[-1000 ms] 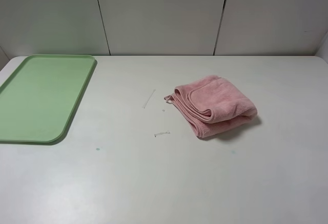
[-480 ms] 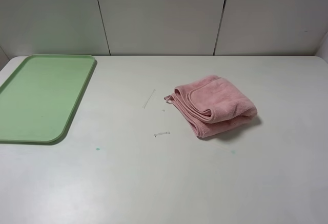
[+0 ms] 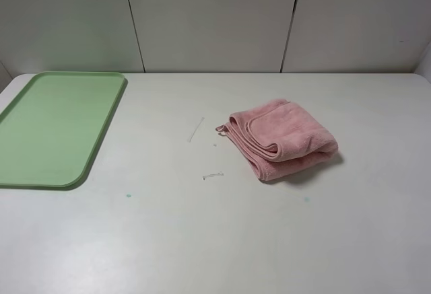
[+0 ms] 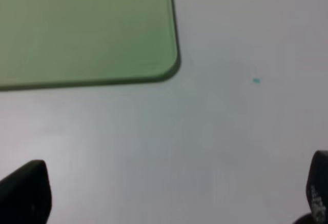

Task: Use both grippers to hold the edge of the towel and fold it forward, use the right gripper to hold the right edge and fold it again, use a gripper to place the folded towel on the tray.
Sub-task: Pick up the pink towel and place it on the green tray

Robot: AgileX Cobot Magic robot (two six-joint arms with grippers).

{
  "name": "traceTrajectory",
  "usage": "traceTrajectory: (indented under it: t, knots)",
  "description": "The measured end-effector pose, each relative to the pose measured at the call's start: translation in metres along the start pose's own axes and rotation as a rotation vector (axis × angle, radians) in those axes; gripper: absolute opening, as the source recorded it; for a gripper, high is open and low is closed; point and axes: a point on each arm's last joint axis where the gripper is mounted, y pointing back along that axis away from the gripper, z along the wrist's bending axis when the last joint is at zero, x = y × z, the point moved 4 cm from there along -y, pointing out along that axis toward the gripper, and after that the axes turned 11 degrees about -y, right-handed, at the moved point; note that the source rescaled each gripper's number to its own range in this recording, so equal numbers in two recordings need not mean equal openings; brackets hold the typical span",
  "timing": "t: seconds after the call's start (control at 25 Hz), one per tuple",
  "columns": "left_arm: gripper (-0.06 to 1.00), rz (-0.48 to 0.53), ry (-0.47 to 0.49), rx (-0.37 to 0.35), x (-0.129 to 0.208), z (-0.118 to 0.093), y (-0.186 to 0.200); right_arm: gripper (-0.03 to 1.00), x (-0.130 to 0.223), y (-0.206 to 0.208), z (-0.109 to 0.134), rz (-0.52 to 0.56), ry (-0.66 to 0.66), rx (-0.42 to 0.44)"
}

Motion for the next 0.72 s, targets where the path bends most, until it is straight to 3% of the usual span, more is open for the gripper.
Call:
traceTrajectory:
  t: [0.24,0.48,0.72]
  knots:
    - [1.0,0.128,-0.078,0.027,-0.067,0.01,-0.017,1.0,0.0,0.0,0.0,0.0,0.0,0.0]
    - [1.0,0.155,-0.08,0.059,-0.139,0.017,-0.063,1.0,0.0,0.0,0.0,0.0,0.0,0.0]
    - [1.0,0.168,-0.095,0.172,-0.193,-0.015,-0.119,1.0,0.0,0.0,0.0,0.0,0.0,0.0]
